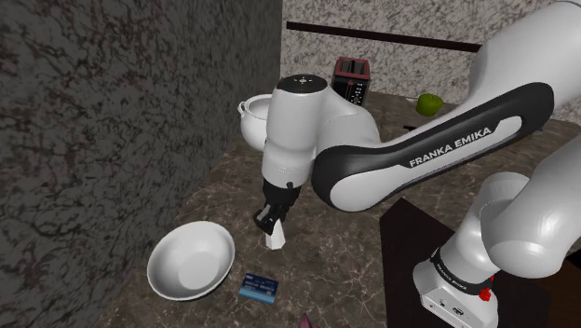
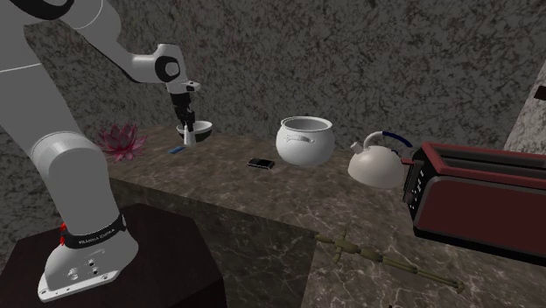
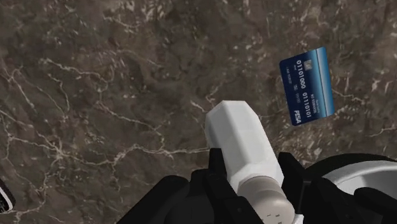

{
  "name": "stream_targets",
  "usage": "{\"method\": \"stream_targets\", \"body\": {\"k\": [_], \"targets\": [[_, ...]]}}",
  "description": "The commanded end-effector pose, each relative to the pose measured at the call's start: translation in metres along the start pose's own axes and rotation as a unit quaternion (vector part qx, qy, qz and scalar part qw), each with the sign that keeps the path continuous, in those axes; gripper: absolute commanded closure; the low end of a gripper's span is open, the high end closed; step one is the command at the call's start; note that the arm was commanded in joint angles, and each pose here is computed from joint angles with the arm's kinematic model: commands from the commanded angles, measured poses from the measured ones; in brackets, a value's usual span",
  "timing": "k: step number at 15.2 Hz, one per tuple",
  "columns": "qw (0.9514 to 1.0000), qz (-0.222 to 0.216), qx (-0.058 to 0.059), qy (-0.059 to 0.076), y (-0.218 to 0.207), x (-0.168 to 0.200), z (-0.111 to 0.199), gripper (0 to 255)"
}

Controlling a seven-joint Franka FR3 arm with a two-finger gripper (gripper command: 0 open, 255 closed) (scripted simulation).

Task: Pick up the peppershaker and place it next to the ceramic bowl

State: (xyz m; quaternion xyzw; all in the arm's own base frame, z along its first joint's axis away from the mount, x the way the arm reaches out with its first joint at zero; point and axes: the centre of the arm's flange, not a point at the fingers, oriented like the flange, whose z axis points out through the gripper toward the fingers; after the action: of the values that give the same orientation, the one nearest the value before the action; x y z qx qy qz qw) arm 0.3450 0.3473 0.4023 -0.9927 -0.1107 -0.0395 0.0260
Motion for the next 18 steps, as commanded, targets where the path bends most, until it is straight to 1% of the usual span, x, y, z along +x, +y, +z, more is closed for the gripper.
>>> {"method": "stream_targets", "body": {"k": [1,7,15,16,18], "targets": [[1.0000,0.000,0.000,0.000,0.000,-0.001,0.010,255],[1.0000,0.000,0.000,0.000,0.001,-0.004,0.043,255],[1.0000,0.000,0.000,0.000,0.001,-0.004,0.043,255],[1.0000,0.000,0.000,0.000,0.001,-0.004,0.043,0],[1.0000,0.000,0.000,0.000,0.001,-0.004,0.043,0]]}}
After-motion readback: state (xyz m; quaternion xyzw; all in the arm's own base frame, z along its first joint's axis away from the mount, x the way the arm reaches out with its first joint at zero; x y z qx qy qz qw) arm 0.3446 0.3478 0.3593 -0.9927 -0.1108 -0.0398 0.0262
